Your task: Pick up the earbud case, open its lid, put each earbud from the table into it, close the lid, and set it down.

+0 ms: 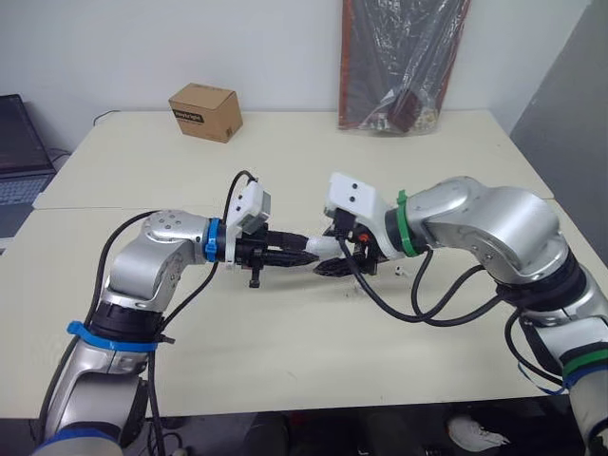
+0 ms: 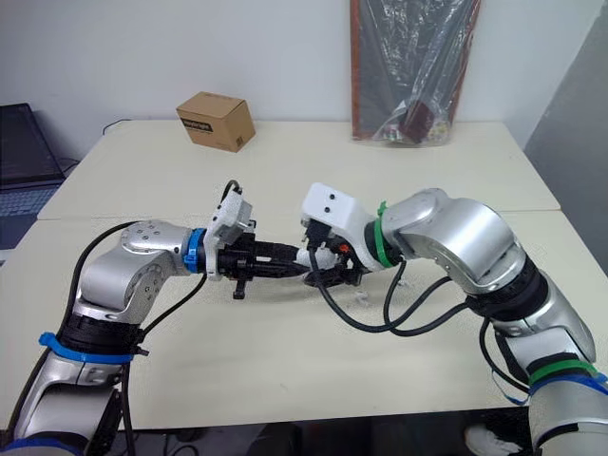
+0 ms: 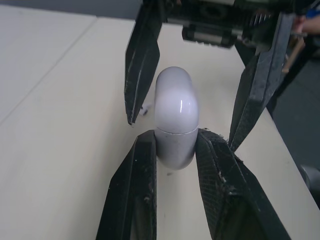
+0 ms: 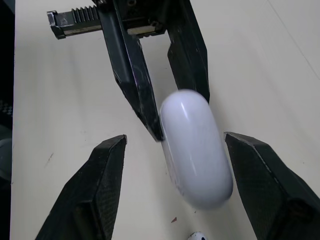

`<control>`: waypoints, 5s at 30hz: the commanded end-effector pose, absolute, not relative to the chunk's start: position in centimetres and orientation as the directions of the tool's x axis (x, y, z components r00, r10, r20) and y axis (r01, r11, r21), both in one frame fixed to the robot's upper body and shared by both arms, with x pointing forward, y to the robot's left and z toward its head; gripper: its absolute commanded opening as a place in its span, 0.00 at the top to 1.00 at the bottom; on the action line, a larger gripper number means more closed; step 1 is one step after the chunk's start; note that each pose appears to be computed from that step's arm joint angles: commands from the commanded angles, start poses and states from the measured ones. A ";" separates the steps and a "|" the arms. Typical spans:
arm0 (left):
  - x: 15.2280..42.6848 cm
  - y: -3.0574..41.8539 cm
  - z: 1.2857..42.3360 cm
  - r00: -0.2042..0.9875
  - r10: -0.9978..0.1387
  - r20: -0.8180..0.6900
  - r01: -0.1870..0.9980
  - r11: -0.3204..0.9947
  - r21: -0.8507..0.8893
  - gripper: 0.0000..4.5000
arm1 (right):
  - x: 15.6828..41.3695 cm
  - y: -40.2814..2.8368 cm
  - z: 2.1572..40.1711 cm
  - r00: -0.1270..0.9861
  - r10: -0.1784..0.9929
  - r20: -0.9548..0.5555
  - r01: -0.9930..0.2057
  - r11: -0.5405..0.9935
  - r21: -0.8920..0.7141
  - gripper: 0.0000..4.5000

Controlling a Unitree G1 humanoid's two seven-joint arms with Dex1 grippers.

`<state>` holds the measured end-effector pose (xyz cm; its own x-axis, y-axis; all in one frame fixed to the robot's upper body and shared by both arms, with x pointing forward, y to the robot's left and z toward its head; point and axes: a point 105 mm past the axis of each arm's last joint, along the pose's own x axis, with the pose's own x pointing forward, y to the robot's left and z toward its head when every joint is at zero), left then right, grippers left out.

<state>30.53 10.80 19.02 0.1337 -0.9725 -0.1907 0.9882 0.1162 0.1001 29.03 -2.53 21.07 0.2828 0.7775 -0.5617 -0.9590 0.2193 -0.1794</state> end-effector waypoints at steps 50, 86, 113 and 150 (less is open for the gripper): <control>30.7 14.0 18.9 0.182 -0.982 -0.048 0.982 0.179 0.052 0.82 | 29.3 -5.9 24.1 0.440 0.820 -0.366 -0.898 0.412 -0.157 0.27; 30.6 14.4 19.7 0.210 -0.976 -0.064 0.975 0.205 0.087 0.82 | 30.5 -7.5 10.8 0.611 0.538 -0.581 -0.739 0.651 -0.173 0.27; 30.5 14.7 19.1 0.218 -0.974 -0.064 0.974 0.212 0.081 0.82 | 30.4 -7.4 10.4 0.592 0.533 -0.605 -0.739 0.659 -0.143 0.89; 30.3 14.5 18.7 0.221 -0.974 -0.057 0.973 0.216 0.083 0.82 | 27.2 -17.2 10.0 0.206 0.493 -0.845 -0.911 -0.219 -0.350 0.92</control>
<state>30.65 14.75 17.47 0.2320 -0.9698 -0.0748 0.9726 0.2304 0.0292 26.74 -16.58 9.61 0.1799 0.5187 -0.8358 -0.9162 -0.2210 -0.3344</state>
